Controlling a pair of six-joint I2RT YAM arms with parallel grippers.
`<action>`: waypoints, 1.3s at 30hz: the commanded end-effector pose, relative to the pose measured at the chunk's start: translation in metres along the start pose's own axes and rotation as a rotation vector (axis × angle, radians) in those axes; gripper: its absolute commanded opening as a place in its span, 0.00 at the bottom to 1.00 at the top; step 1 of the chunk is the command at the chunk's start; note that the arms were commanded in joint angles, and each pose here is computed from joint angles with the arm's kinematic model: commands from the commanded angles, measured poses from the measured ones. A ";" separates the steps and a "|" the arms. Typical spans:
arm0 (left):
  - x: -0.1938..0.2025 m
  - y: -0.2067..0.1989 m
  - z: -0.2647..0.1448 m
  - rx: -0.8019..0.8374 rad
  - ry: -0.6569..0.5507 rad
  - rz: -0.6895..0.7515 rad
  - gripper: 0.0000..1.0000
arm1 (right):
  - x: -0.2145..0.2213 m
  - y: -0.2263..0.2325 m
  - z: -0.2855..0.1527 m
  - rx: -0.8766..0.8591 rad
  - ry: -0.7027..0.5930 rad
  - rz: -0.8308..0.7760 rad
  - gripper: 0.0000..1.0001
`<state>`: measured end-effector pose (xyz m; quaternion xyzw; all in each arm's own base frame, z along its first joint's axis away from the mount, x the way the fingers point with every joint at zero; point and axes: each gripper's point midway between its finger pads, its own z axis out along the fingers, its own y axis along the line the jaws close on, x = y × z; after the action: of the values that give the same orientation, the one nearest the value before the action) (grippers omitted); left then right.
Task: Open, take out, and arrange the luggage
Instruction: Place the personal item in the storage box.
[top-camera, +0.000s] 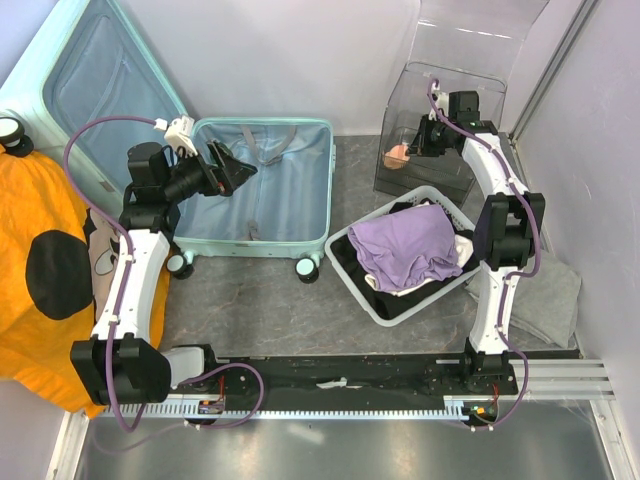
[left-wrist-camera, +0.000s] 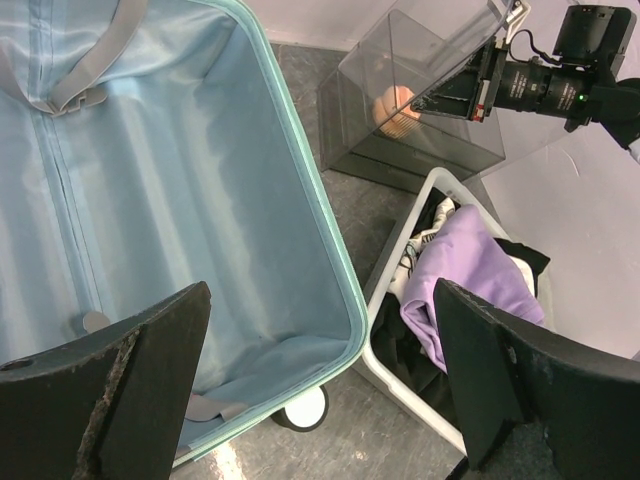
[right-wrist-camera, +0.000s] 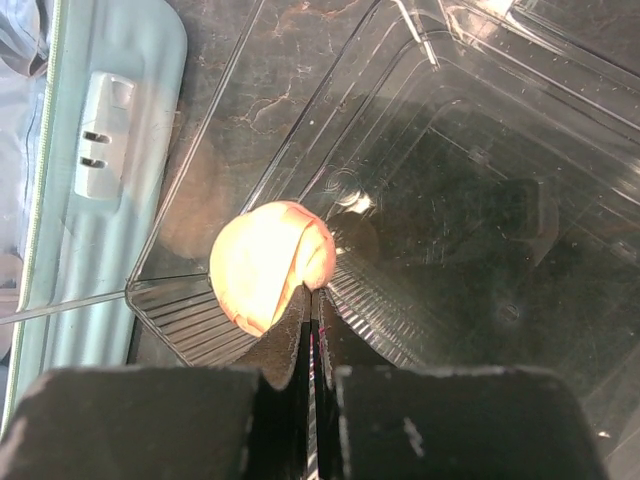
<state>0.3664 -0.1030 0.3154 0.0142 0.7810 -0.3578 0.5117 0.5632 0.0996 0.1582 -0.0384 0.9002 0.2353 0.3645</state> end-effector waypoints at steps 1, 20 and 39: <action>-0.006 -0.009 -0.002 0.037 -0.024 0.043 0.99 | -0.022 0.012 -0.014 -0.021 -0.063 0.013 0.00; -0.006 -0.013 -0.003 0.048 -0.030 0.043 0.99 | -0.031 0.022 -0.030 -0.077 -0.108 0.039 0.00; -0.004 -0.014 -0.001 0.052 -0.023 0.044 0.99 | -0.017 0.024 -0.022 -0.135 -0.066 0.064 0.00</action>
<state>0.3645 -0.1080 0.3124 0.0201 0.7811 -0.3632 0.5076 0.5575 0.1080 0.1757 -0.0168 0.8804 0.3000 0.3670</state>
